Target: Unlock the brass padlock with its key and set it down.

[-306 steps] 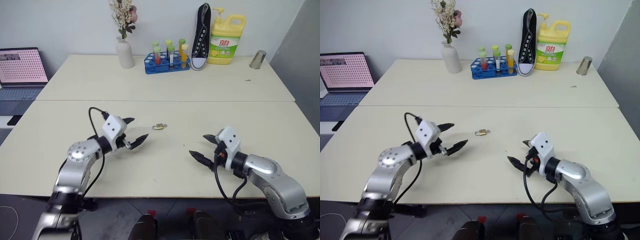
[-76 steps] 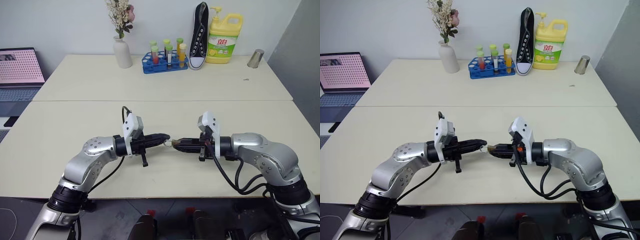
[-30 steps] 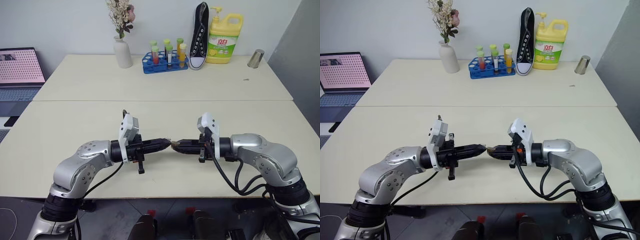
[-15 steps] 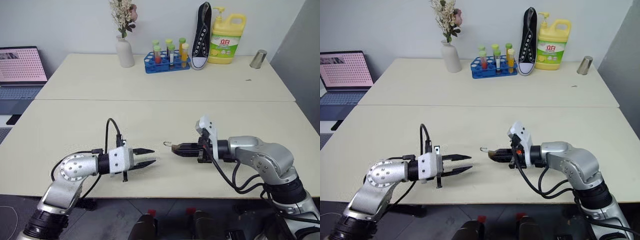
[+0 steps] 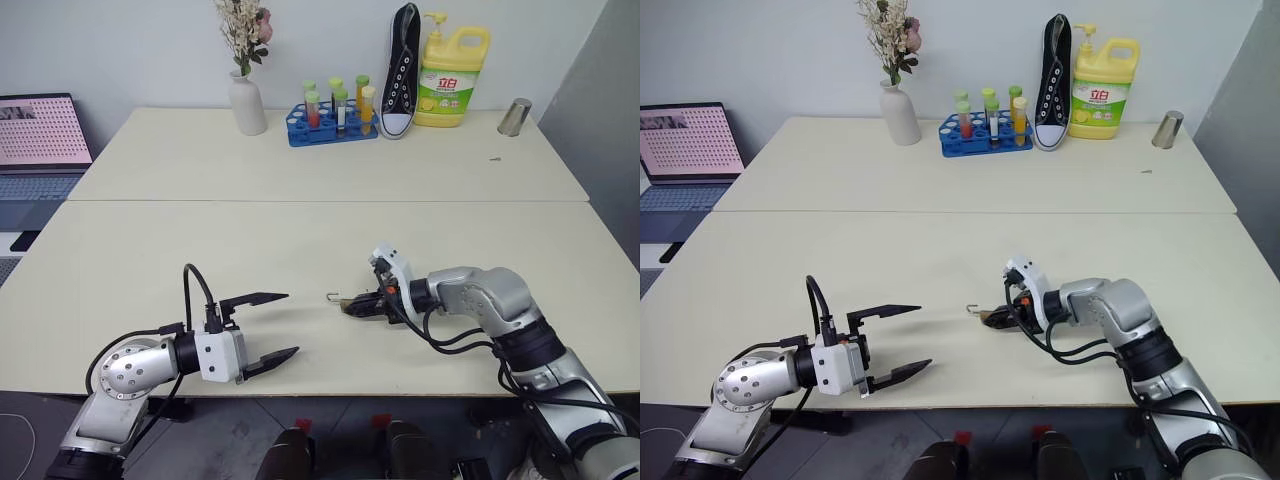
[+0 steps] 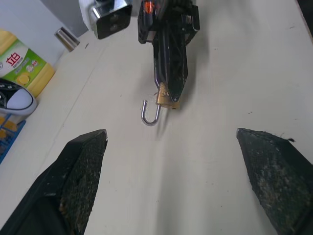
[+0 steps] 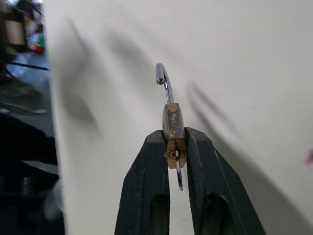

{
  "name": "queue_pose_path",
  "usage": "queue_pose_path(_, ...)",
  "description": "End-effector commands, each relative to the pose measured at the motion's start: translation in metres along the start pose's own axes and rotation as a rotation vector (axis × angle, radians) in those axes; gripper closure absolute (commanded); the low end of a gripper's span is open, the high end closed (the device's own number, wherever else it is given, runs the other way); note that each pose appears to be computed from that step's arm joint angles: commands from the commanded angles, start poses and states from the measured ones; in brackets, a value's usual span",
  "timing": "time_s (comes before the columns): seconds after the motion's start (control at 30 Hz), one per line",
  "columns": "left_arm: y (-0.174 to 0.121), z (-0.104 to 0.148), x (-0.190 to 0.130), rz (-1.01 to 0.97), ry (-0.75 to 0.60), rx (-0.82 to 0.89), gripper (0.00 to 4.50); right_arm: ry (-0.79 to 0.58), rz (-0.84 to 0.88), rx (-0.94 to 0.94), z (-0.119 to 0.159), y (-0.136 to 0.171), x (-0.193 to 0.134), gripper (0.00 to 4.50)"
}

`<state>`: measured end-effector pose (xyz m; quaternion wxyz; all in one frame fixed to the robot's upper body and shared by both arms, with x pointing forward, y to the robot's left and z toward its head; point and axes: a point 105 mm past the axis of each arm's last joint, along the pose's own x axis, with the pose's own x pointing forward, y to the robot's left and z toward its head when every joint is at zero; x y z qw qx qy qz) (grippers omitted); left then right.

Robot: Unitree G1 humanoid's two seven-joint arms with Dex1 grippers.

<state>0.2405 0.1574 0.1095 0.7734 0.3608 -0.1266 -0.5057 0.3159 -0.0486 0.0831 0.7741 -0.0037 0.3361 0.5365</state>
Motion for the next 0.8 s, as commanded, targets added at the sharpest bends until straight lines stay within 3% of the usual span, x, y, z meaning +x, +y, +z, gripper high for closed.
queue_pose_path(0.03, 0.006, -0.001, 0.006, 0.050, 0.009, -0.088, 0.00, -0.045, -0.073, -0.112, 0.019, -0.013, -0.016, 2.81)
queue_pose_path(0.17, 0.014, -0.004, 0.010, 0.098, 0.040, -0.261, 0.00, -0.083, -0.158, -0.209, 0.021, -0.019, -0.038, 1.32)
queue_pose_path(0.27, 0.023, -0.011, 0.011, 0.122, 0.109, -0.350, 0.00, -0.133, -0.177, -0.339, 0.024, -0.005, -0.060, 0.21)
queue_pose_path(0.3, 0.026, -0.012, 0.011, 0.123, 0.132, -0.349, 0.00, -0.146, -0.173, -0.388, 0.023, 0.003, -0.068, 0.04)
queue_pose_path(0.5, 0.037, -0.001, 0.007, 0.050, 0.154, -0.350, 0.00, -0.136, -0.101, -0.570, 0.007, 0.045, -0.100, 0.04)
queue_pose_path(0.8, 0.037, 0.011, 0.005, -0.058, 0.130, -0.383, 0.00, -0.132, -0.151, -0.568, -0.009, 0.054, -0.108, 0.04)
